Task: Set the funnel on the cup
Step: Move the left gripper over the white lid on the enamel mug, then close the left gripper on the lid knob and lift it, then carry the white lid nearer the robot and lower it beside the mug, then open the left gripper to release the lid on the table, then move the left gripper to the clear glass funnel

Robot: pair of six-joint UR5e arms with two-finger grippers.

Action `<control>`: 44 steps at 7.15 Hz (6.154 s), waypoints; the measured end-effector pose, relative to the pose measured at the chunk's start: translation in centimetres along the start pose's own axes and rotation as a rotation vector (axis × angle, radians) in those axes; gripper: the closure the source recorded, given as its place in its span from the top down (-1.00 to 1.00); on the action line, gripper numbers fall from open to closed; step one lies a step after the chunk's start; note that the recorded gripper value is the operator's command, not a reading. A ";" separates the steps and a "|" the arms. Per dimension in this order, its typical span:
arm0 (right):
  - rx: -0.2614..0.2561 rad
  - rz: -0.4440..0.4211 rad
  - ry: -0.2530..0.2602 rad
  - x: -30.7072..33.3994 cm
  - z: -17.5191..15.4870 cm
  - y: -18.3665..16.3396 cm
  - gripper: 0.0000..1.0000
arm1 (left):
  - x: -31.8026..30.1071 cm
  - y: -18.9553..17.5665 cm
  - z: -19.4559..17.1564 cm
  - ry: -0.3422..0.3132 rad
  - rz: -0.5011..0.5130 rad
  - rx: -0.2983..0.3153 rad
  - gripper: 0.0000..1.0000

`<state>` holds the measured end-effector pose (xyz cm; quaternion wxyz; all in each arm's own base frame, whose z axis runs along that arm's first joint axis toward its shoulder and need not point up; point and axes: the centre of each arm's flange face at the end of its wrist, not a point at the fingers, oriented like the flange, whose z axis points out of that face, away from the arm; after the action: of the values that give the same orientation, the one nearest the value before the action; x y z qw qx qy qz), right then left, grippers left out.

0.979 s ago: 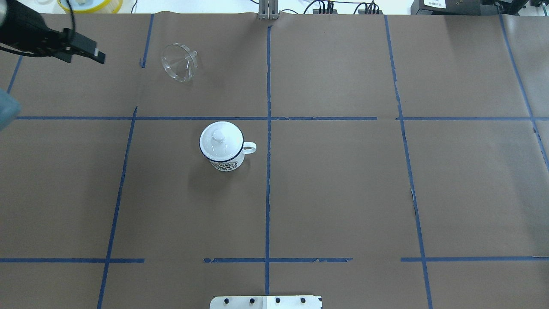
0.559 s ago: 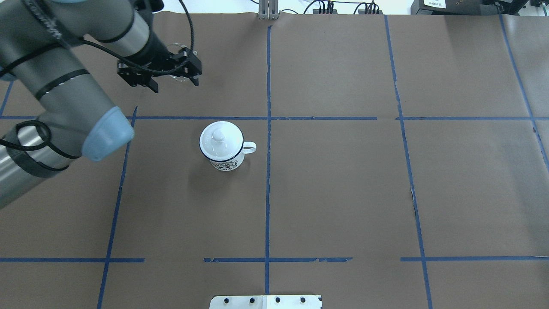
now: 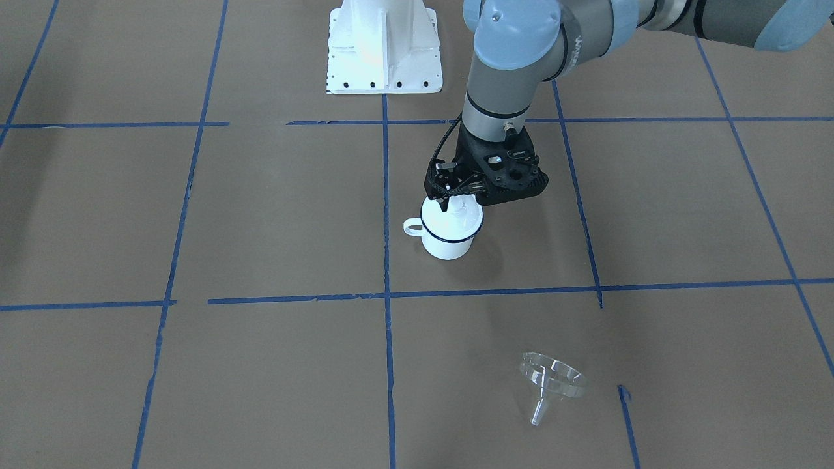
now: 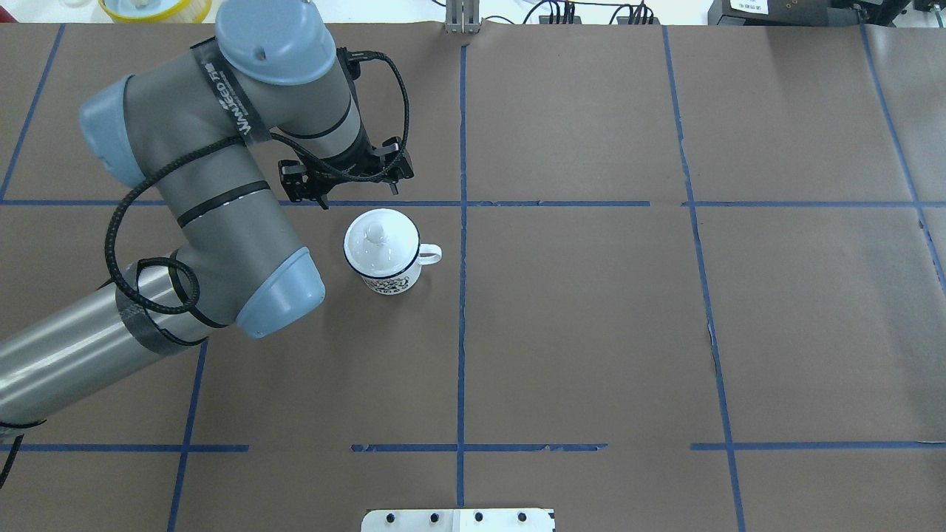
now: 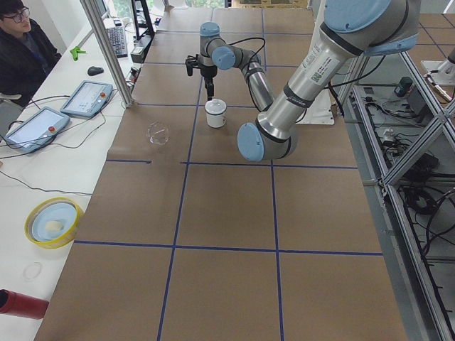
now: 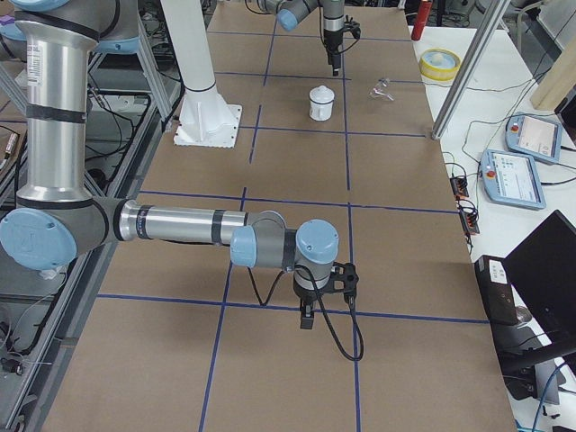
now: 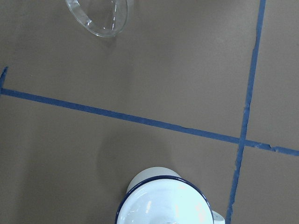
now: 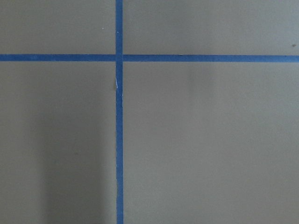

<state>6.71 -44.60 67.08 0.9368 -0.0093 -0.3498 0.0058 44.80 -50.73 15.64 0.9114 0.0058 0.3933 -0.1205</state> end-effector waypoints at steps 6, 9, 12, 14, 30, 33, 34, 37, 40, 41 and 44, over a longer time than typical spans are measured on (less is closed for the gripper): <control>0.000 0.000 0.000 0.0 0.0 0.0 1.00 | 1.5 2.8 3.6 -0.010 0.013 -0.020 0.80; 0.000 0.000 0.000 0.0 0.0 0.0 1.00 | 1.4 3.2 4.3 -0.009 0.011 -0.025 0.70; 0.000 0.000 0.000 0.0 0.0 0.0 1.00 | 1.3 3.2 4.4 -0.011 0.008 -0.026 -1.00; 0.000 0.000 0.000 0.0 0.0 0.0 1.00 | 1.3 3.3 4.2 -0.007 0.013 -0.024 -1.00; 0.000 0.000 0.000 0.0 0.0 0.0 1.00 | -12.2 11.2 9.8 -0.002 0.250 -0.015 -1.00; 0.000 0.000 0.000 0.0 0.0 0.0 1.00 | -12.3 11.3 10.5 -0.009 0.254 -0.021 -1.00; 0.000 0.000 0.000 0.0 0.0 0.0 1.00 | -12.2 11.3 10.7 -0.011 0.254 -0.022 -1.00; 0.000 0.000 0.000 0.0 0.0 0.0 1.00 | -12.4 11.2 11.4 -0.023 0.250 -0.026 0.46; 0.000 0.000 0.000 0.0 0.0 0.0 1.00 | -11.9 11.2 10.3 -0.003 0.251 -0.020 1.00; 0.000 0.000 0.000 0.0 0.0 0.0 1.00 | -11.6 10.7 8.3 0.030 0.249 0.000 1.00; 0.000 0.000 0.000 0.0 0.0 0.0 1.00 | -12.6 1.5 -1.9 0.163 0.073 0.188 1.00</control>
<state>6.71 -44.59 67.08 0.9368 -0.0094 -0.3498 0.0058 35.46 -46.33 23.30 0.8756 0.1153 0.4527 -0.1229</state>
